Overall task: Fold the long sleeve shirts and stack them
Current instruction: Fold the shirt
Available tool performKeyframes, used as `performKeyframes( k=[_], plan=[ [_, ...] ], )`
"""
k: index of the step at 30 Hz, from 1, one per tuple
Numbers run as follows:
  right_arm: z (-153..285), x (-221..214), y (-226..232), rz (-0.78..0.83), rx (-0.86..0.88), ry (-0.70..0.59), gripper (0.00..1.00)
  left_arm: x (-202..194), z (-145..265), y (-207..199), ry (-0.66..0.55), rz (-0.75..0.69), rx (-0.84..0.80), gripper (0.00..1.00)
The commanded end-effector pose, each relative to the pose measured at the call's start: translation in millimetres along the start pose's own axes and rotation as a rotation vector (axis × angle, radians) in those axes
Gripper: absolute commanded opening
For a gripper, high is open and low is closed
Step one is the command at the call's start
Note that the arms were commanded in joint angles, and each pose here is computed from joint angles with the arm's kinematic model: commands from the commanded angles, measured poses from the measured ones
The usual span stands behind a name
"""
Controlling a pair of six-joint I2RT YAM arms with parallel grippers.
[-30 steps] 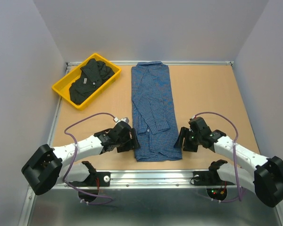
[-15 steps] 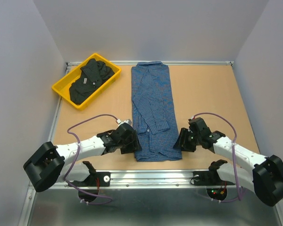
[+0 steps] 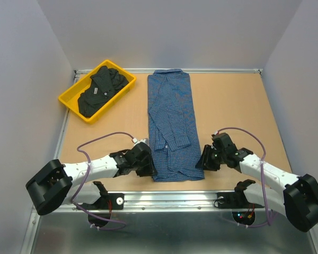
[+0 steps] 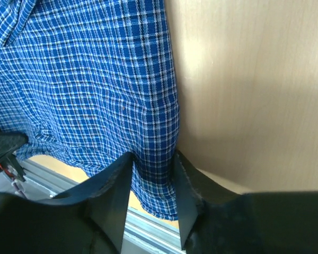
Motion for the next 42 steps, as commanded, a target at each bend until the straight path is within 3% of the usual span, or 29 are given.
performKeyframes(
  k=[1,4,8,14,23,28,42],
  plan=[
    [-4,-11,-12,-0.009,-0.030,0.029,0.37,-16,0,33,0.060,-0.018,0.130,0.23],
    [-2,-10,-9,0.004,-0.014,0.024,0.20,-14,3,29,0.053,-0.020,0.123,0.00],
    [3,-13,-5,0.002,0.021,0.033,0.01,-14,11,21,0.068,-0.019,0.092,0.00],
    [15,-10,6,-0.010,0.067,0.011,0.01,-13,25,15,0.051,-0.012,0.056,0.00],
    [41,37,44,0.038,0.109,-0.120,0.00,16,45,-25,-0.098,0.048,-0.072,0.00],
    [53,66,64,0.066,0.108,-0.185,0.01,53,61,-48,-0.256,0.058,-0.101,0.00],
    [74,168,110,0.167,0.041,-0.393,0.01,160,82,-90,-0.544,0.066,-0.179,0.00]
  ],
)
Point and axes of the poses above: each gripper's point midway between its finger pads, its own z axis back along the fingers, its own y axis along the line the jaws close on, x = y × z, the point moved 5 cm from there along z, back along the fingers, and after that the axes turned 8 degrees about z, right-handed, at the moved point
